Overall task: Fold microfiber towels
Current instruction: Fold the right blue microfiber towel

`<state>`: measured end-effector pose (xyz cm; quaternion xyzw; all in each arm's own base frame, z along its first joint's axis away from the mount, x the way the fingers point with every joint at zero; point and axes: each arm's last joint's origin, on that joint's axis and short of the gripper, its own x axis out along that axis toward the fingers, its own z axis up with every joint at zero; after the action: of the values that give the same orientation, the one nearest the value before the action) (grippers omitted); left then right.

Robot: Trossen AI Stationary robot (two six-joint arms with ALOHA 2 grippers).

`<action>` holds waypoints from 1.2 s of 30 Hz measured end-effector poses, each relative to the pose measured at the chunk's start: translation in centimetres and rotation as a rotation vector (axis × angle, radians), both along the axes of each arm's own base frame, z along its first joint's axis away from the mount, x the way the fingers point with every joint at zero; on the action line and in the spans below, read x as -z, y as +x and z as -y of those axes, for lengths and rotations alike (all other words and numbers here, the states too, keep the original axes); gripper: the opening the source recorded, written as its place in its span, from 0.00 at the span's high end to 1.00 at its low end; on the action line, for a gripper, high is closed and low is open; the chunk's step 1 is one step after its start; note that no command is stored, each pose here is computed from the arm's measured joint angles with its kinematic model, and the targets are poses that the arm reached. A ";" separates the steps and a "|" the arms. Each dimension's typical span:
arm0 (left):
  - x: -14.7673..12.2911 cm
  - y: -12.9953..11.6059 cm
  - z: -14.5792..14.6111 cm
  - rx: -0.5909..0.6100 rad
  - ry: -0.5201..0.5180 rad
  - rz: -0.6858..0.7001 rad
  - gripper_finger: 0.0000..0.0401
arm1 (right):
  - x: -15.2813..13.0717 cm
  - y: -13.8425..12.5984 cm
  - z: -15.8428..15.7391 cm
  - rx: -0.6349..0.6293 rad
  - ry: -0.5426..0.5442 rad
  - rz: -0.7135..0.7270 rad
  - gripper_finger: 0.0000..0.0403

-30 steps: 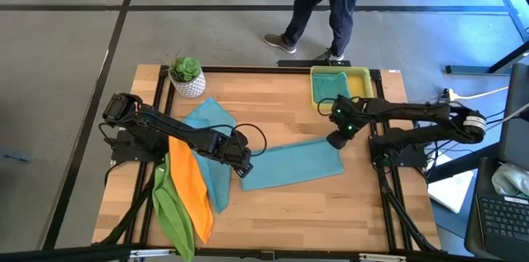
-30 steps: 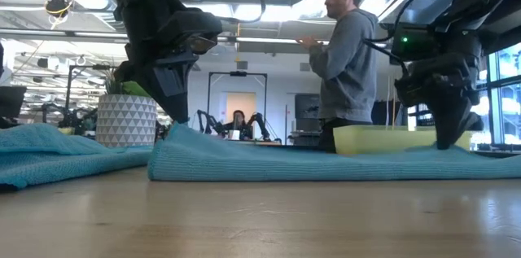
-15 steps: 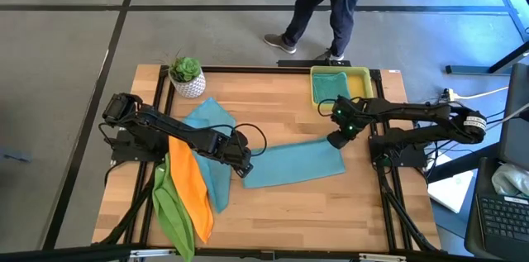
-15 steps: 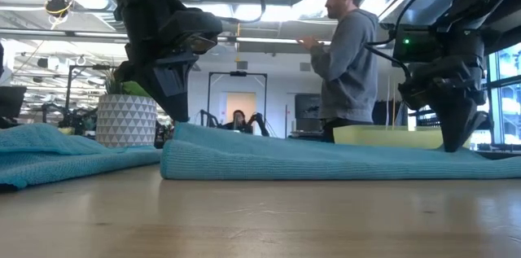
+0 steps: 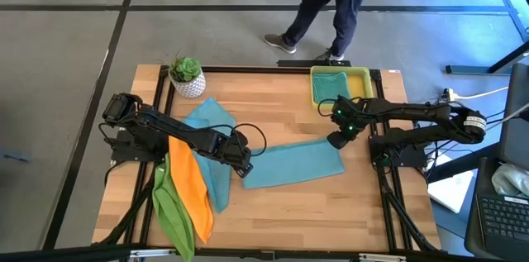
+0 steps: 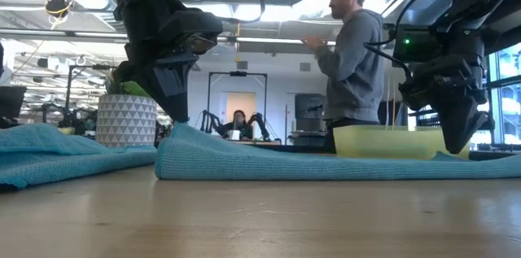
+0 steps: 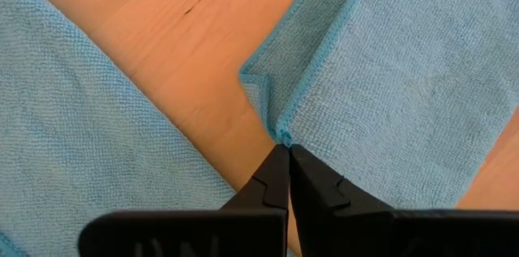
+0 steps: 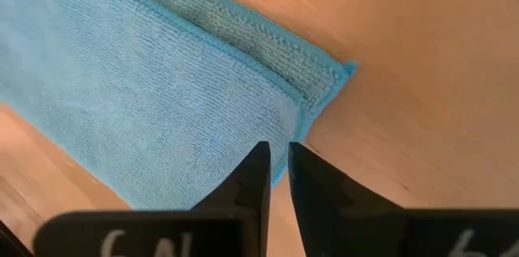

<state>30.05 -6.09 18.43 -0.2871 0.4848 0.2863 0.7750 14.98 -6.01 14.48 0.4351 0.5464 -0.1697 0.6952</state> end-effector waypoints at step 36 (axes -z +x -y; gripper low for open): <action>0.0 0.0 0.0 -0.002 -0.002 0.000 1.00 | 0.7 0.7 0.5 0.004 -0.063 -0.005 0.81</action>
<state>30.04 -6.10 18.43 -0.2884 0.4848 0.2867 0.7743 15.71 -6.53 13.83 0.4137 0.5414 -0.1893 0.7070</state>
